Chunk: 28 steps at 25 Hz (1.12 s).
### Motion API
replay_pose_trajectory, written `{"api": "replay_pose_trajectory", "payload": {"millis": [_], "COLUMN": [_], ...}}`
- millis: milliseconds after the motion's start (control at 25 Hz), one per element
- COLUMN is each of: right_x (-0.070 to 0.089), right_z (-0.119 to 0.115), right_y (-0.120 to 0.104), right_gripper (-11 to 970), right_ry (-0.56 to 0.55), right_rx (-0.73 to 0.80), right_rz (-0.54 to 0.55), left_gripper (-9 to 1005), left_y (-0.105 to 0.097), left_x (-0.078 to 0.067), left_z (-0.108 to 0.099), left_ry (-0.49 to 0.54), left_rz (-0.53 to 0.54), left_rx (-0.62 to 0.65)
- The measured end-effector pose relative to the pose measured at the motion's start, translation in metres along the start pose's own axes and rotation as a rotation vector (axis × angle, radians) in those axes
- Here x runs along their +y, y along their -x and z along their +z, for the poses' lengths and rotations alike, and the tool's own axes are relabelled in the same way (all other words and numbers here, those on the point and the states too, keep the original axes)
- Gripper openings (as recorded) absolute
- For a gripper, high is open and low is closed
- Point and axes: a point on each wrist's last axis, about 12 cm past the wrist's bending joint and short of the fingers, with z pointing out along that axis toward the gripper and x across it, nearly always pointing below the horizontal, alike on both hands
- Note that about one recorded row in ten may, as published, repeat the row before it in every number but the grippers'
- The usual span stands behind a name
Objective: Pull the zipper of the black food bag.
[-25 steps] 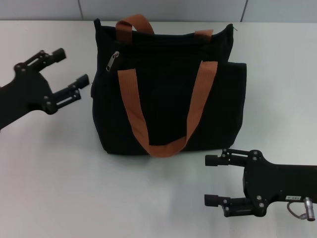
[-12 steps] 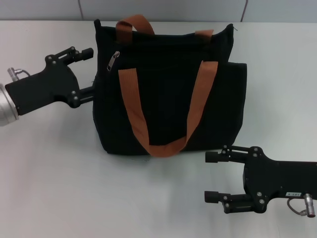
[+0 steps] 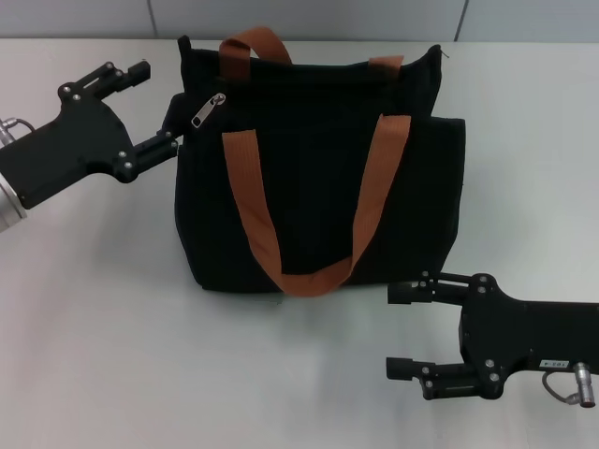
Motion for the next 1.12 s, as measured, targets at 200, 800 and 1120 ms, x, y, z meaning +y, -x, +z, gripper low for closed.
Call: {"api": "replay_pose_trajectory", "payload": {"millis": [200, 800, 1120], "right_x": [-0.0001, -0.0001, 0.0009], "right_z": [0.0002, 0.0002, 0.0016], "right_y": [0.0001, 0.0001, 0.0015], "right_gripper": [788, 789, 788], "right_ry": [-0.002, -0.002, 0.005], "right_rx": [-0.002, -0.002, -0.018], "right_rz": [0.0, 0.0, 0.0], "left_gripper": [670, 156, 23], "left_y": [-0.0012, -0.0009, -0.0005], "left_x": [-0.0026, -0.0041, -0.0047], "left_z": [-0.0006, -0.0016, -0.0022], "left_ry": [0.004, -0.003, -0.006], "left_rz": [0.024, 0.026, 0.025], "left_rx": [0.001, -0.004, -0.01]}}
